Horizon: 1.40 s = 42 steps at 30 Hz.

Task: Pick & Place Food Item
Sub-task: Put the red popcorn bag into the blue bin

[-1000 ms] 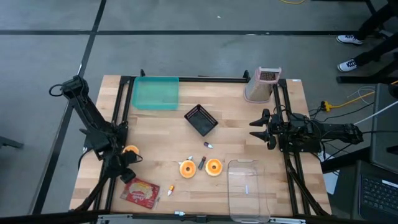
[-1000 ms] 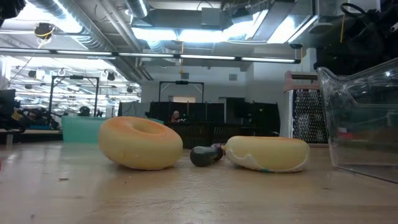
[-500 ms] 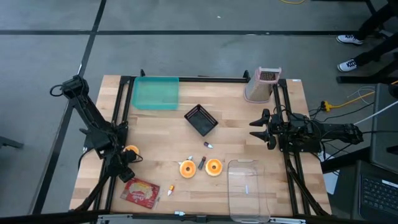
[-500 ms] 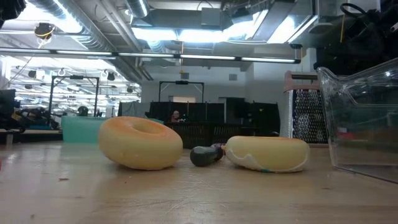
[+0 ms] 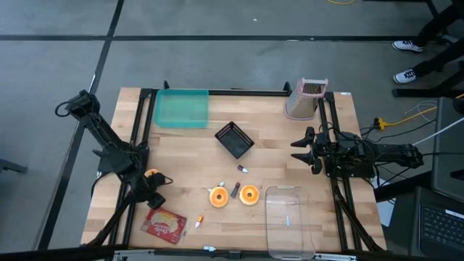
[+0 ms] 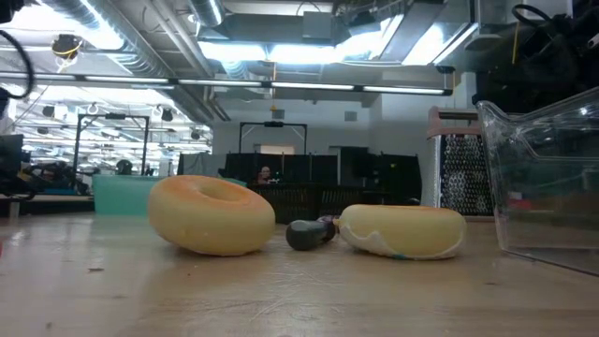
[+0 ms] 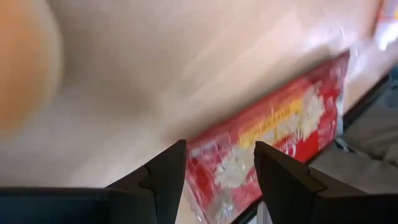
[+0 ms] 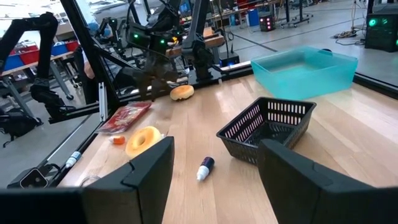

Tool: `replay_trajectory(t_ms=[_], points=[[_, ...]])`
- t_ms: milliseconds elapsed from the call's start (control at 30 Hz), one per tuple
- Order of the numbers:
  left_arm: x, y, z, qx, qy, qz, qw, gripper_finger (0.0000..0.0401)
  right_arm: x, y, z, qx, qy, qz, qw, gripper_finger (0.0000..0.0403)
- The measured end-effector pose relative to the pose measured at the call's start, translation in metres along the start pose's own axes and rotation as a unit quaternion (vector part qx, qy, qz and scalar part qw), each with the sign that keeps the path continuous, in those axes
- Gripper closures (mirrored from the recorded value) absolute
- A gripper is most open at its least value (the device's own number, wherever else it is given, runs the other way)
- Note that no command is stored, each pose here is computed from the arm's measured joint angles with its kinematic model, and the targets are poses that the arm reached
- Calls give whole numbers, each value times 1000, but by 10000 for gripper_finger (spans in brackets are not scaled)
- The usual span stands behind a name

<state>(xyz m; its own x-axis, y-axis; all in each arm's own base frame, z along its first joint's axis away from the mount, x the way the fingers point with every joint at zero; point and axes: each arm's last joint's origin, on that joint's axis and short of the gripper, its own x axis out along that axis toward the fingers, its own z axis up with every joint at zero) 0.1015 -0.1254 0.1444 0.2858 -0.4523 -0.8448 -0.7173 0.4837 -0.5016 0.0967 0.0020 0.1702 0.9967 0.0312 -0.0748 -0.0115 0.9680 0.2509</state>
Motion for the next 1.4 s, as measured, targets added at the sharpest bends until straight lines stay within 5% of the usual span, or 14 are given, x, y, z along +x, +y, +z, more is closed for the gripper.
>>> replay_trajectory(t_ms=[200, 967, 1400], points=[[1, 8, -1, 12, 42, 53, 998, 217, 0, 0, 0, 0, -1, 0, 1000, 175], [32, -1, 3, -6, 103, 75, 992, 220, 0, 0, 0, 0, 0, 0, 1000, 175], [34, -9, 10, 14, 97, 24, 995, 392, 0, 0, 0, 0, 0, 0, 1000, 175]])
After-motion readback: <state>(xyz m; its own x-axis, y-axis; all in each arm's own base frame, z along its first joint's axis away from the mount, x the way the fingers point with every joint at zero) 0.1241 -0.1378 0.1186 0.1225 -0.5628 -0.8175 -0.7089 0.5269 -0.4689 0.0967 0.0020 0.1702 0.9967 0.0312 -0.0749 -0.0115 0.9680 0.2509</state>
